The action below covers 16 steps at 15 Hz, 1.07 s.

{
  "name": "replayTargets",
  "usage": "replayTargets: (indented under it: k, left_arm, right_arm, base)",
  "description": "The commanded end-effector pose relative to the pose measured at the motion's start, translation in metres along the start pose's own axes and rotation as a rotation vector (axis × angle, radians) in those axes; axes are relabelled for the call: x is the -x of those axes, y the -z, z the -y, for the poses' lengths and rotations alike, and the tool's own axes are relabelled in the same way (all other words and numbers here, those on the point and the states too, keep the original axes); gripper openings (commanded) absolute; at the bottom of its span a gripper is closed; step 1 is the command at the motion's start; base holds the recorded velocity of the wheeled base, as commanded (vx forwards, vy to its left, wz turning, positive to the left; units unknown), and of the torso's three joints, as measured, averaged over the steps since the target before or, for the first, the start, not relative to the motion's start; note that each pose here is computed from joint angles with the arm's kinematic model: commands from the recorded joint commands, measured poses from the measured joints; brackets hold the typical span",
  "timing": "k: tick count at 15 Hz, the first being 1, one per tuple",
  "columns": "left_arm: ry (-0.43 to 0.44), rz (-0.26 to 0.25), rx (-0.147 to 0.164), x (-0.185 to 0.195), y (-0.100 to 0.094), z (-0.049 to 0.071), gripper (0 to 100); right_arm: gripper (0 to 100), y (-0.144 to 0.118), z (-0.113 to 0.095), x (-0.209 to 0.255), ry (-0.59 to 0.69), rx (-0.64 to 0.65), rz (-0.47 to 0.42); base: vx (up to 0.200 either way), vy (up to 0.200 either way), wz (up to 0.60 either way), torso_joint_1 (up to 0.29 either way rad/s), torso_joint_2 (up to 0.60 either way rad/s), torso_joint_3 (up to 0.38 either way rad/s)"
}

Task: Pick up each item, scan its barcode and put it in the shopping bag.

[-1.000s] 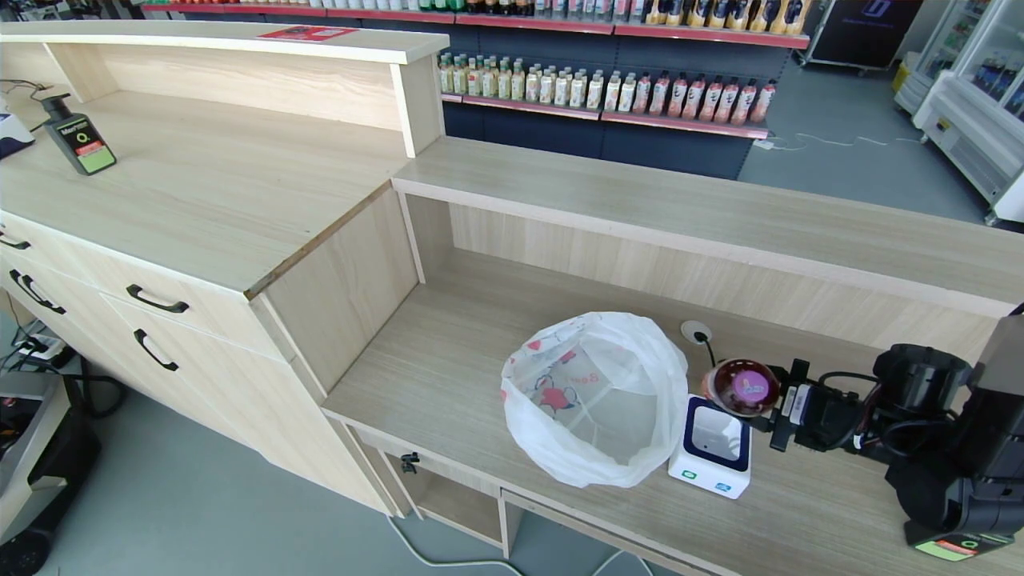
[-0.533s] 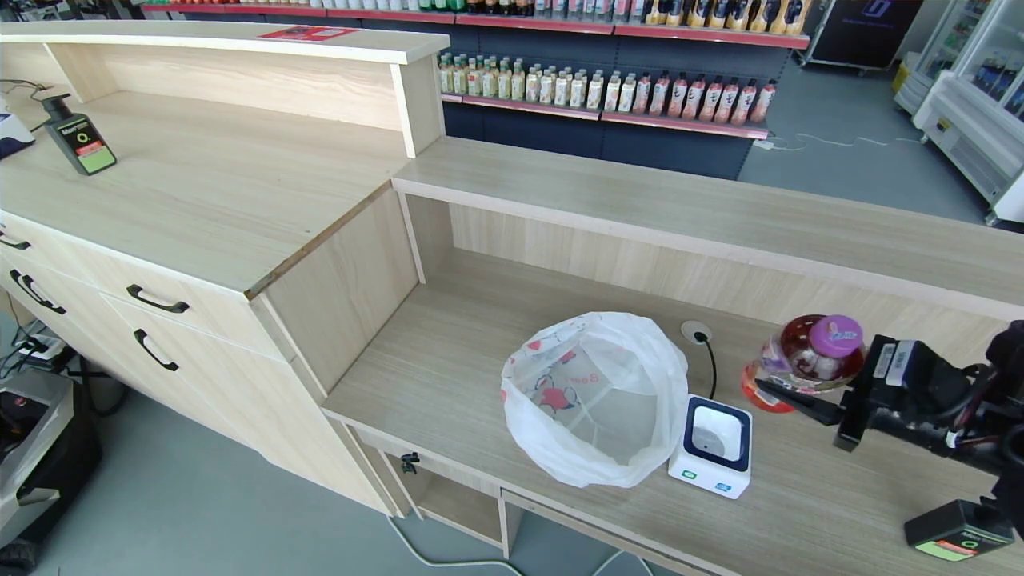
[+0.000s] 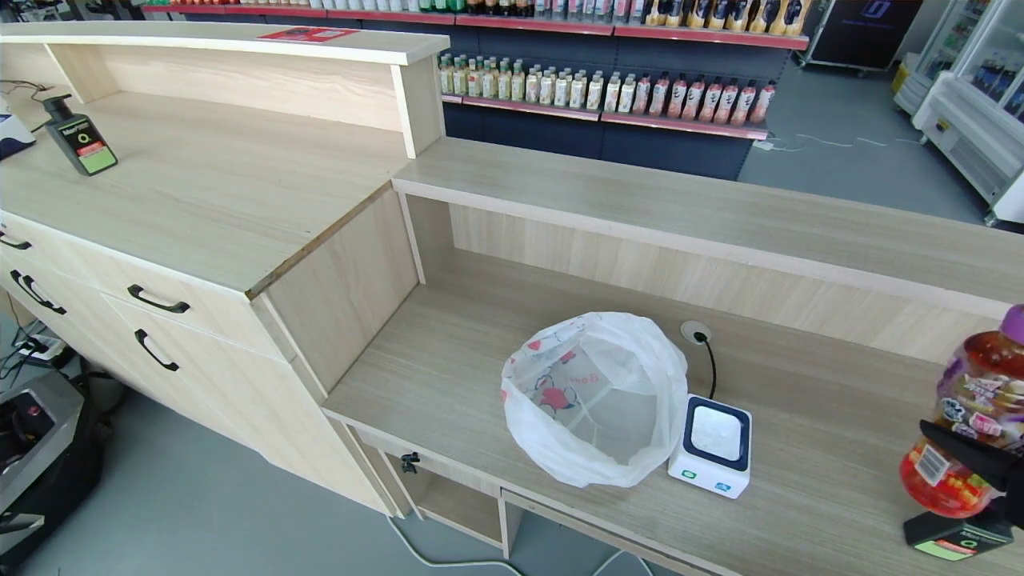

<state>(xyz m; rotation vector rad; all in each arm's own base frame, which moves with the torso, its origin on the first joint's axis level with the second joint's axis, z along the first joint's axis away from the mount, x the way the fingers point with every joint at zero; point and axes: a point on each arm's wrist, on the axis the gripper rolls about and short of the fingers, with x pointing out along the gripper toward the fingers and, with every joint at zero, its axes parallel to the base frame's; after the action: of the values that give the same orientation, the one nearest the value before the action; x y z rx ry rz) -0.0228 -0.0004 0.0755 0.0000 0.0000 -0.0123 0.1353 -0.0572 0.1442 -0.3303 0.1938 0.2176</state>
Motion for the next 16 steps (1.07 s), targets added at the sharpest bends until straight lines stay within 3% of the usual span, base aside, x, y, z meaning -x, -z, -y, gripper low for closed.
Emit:
replayTargets:
  k: [1, 4, 8, 11, 16]
  left_arm:
    - [0.0, 0.0, 0.0, 0.0, 0.0, 0.0, 100]
    - [0.0, 0.0, 0.0, 0.0, 0.0, 0.0, 100]
    - [0.0, 0.0, -0.002, 0.0, 0.0, 0.0, 100]
    - [0.0, 0.0, -0.002, 0.0, 0.0, 0.0, 100]
    - [0.0, 0.0, 0.0, 0.0, 0.0, 0.0, 100]
  right_arm:
    - [0, -0.011, -0.006, 0.011, 0.155, -0.045, -0.013]
    - [0, -0.013, -0.019, 0.017, 0.266, -0.062, -0.04]
    - [0, -0.015, -0.022, 0.019, 0.385, -0.042, -0.079]
    - [0, -0.017, -0.025, 0.019, 0.37, -0.009, -0.064]
    - [0, -0.022, -0.025, 0.012, 0.334, -0.001, -0.05]
  base:
    - [0.0, 0.0, 0.0, 0.0, 0.0, 0.0]
    - [0.0, 0.0, 0.0, 0.0, 0.0, 0.0]
    - [0.0, 0.0, 0.0, 0.0, 0.0, 0.0]
    - [0.0, 0.0, 0.0, 0.0, 0.0, 0.0]
    - [0.0, 0.0, 0.6, -0.001, 0.01, 0.002]
